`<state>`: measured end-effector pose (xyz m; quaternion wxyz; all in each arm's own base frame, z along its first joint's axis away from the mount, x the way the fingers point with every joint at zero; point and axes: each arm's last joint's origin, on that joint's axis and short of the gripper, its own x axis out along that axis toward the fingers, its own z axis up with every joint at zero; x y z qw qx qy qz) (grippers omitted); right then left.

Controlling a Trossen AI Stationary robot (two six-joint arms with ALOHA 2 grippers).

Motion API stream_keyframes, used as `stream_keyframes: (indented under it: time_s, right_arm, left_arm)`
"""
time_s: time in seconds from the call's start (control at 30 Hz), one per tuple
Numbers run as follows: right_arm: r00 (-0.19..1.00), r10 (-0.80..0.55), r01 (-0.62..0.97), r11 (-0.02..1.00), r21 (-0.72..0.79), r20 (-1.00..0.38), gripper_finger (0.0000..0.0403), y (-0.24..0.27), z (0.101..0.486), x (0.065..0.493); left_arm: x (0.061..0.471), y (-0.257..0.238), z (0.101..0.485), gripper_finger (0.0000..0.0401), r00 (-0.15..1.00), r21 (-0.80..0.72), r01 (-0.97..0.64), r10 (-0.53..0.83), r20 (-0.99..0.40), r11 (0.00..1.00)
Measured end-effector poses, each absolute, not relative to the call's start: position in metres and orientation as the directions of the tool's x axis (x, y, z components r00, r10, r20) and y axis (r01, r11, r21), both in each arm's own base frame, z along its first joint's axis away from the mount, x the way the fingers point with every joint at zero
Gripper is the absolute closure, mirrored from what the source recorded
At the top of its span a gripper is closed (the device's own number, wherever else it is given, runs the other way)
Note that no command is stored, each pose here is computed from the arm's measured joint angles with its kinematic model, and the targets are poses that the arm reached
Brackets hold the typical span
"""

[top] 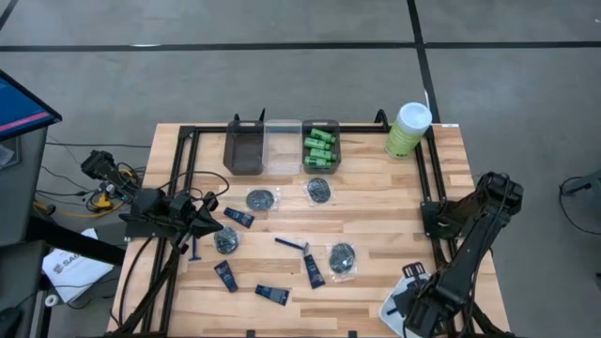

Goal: Pick & Place Travel size toiletries
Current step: Put the blue razor into the white bin

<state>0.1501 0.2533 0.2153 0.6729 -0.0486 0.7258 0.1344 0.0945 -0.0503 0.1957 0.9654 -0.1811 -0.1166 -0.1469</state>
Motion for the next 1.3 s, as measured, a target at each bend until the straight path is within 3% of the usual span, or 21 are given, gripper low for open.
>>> stream_keyframes:
  time_s: [0.23,0.43,0.63,0.83,1.0,1.23,1.3]
  right_arm:
    - [0.018,0.241,-0.102,0.966,0.238,-0.97,0.022,0.244,0.243,0.186]
    - [0.201,0.308,-0.05,0.951,0.305,-0.93,0.0198,0.211,0.26,0.244]
    - [0.347,0.251,0.118,0.944,0.308,-0.903,0.0207,0.151,0.262,0.294]
    - [0.547,0.254,0.029,0.947,0.321,-0.798,0.0229,0.115,0.271,0.329]
    - [0.682,0.187,-0.018,0.971,0.239,-0.707,0.0253,0.098,0.28,0.345]
    - [0.744,0.073,-0.034,0.997,0.071,-0.664,0.0273,0.09,0.273,0.379]
    - [0.691,0.028,-0.04,0.999,0.0,-0.723,0.0268,0.091,0.264,0.387]
  left_arm:
    - [0.095,-0.05,0.196,0.0399,0.93,-0.315,0.326,-0.242,0.278,0.891]
    - [0.095,-0.05,0.196,0.0399,0.93,-0.316,0.326,-0.241,0.279,0.891]
    - [0.095,-0.05,0.196,0.0399,0.93,-0.315,0.326,-0.241,0.278,0.891]
    - [0.095,-0.05,0.196,0.0399,0.93,-0.315,0.326,-0.242,0.278,0.891]
    - [0.095,-0.05,0.196,0.0399,0.93,-0.315,0.326,-0.242,0.278,0.891]
    - [0.095,-0.05,0.195,0.0399,0.93,-0.315,0.325,-0.242,0.275,0.892]
    - [0.095,-0.051,0.195,0.0399,0.933,-0.316,0.319,-0.236,0.273,0.894]
